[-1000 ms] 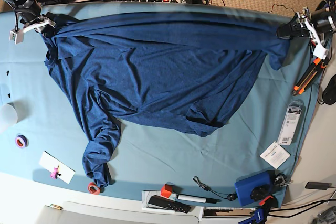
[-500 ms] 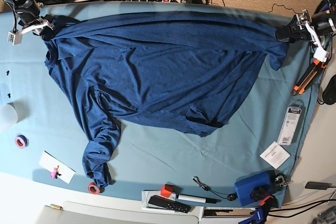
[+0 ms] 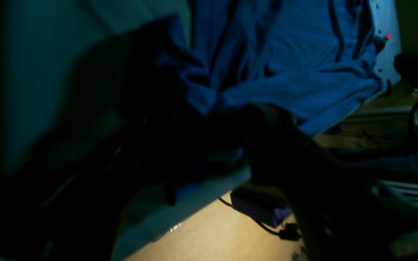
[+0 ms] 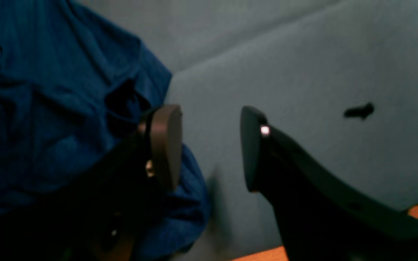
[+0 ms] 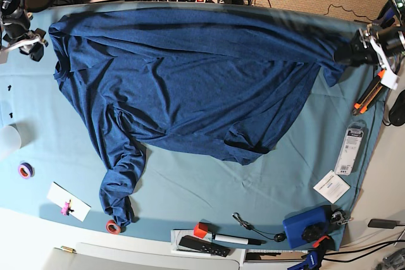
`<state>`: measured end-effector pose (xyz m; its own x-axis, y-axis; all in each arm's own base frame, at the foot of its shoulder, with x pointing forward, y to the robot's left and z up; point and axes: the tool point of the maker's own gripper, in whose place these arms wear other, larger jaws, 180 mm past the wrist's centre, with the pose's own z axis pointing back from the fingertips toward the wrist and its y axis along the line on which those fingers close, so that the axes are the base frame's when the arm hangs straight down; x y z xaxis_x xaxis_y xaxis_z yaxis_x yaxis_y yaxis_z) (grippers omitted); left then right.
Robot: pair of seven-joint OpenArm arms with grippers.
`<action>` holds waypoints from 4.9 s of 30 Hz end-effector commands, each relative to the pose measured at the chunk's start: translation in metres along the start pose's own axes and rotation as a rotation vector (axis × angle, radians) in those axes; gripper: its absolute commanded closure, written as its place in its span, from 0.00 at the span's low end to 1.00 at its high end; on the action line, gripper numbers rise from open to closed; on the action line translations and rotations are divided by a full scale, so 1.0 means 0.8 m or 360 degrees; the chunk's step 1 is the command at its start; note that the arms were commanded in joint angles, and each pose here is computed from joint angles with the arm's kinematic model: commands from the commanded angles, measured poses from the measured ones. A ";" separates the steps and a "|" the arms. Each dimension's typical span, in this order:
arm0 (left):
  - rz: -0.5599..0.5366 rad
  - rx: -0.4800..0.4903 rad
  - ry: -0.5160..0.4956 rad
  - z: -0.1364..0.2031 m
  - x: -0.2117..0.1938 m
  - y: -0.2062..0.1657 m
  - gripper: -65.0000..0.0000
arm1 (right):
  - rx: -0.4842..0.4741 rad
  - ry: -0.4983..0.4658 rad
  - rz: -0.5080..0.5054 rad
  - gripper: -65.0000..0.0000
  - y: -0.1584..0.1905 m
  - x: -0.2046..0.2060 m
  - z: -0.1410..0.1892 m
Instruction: Layout the t-shirt on the table in an organized manner, then fold the t-shirt properly
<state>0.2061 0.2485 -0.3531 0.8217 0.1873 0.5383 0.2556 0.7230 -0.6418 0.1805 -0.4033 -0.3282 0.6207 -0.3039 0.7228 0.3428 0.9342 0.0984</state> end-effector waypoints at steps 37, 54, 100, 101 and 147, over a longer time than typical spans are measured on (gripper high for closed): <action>-0.0494 0.0141 -0.0292 -0.028 0.163 -0.011 0.46 | 0.0076 -0.0439 0.0174 0.59 0.061 0.130 -0.033; -0.1067 -0.0053 0.0140 -0.258 0.161 -0.153 0.51 | 0.0511 -0.0159 0.0573 0.59 0.244 0.068 -0.093; -0.1340 0.0353 0.0269 -0.299 0.154 -0.108 0.83 | 0.0601 0.0174 0.0387 0.59 0.266 -0.038 -0.142; -0.1341 0.0360 0.0272 -0.297 0.155 -0.105 0.73 | 0.0601 0.0174 0.0387 0.59 0.266 -0.038 -0.142; -0.1425 0.1022 -0.0026 -0.241 0.243 -0.032 1.00 | 0.0597 0.0175 0.0390 0.59 0.265 -0.039 -0.142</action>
<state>0.4437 0.1361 -0.3587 0.5019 -0.5738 0.6472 0.4636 0.8102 0.3588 0.3235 -0.2111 -0.3955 0.6769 -0.0958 0.7298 -0.1007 0.9701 0.2208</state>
